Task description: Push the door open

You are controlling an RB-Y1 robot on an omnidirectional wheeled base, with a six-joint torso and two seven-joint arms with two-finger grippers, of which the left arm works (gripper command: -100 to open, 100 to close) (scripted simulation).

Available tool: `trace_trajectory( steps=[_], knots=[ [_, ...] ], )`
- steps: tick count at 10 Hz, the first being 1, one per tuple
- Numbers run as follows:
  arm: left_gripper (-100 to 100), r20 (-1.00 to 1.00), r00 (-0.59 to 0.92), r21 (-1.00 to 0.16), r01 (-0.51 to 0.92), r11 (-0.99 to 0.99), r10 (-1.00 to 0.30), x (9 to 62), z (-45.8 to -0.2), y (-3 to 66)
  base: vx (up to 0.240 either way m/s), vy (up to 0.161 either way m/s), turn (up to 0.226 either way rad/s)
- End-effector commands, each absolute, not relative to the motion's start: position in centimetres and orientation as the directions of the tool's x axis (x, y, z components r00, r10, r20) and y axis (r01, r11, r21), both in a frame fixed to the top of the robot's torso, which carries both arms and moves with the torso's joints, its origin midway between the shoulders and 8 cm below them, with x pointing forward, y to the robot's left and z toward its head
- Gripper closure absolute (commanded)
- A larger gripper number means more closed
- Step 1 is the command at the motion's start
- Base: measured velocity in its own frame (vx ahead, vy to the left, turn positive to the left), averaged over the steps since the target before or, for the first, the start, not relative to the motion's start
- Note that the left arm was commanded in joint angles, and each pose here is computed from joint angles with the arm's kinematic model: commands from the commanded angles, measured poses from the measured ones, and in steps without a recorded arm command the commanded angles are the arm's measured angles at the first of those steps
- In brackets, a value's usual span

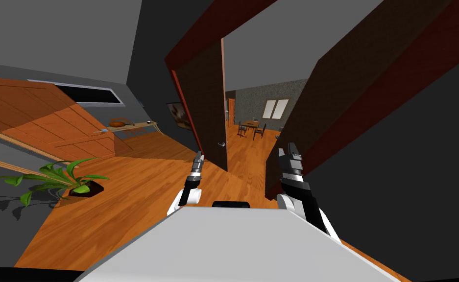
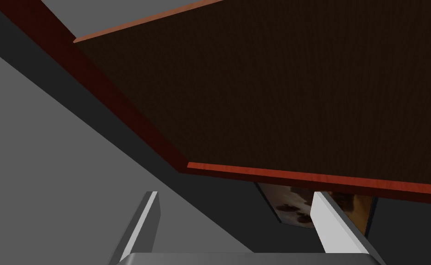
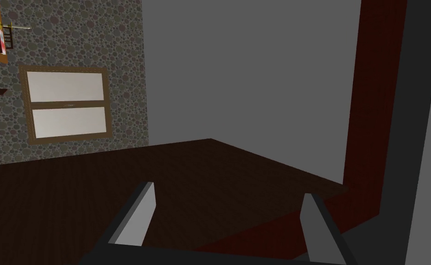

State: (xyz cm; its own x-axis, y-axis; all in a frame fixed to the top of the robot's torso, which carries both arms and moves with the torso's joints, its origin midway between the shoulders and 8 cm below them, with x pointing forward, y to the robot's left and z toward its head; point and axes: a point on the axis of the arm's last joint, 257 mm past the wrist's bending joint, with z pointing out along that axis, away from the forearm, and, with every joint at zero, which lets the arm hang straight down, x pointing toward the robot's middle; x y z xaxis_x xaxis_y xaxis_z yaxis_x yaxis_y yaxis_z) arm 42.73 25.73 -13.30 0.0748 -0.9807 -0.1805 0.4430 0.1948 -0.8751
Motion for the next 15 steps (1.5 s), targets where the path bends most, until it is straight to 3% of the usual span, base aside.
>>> trace_trajectory(
  steps=[1, 15],
  knots=[
    [-100, -0.178, 0.069, -0.886, 0.423, 0.190, -0.982, 43.4, -14.6, 25.8, 0.059, 0.093, -0.170],
    [-100, -0.140, 0.033, -0.951, 0.273, 0.144, -0.990, 46.3, -24.6, 25.4, 0.055, 0.085, -0.126]
  ],
)
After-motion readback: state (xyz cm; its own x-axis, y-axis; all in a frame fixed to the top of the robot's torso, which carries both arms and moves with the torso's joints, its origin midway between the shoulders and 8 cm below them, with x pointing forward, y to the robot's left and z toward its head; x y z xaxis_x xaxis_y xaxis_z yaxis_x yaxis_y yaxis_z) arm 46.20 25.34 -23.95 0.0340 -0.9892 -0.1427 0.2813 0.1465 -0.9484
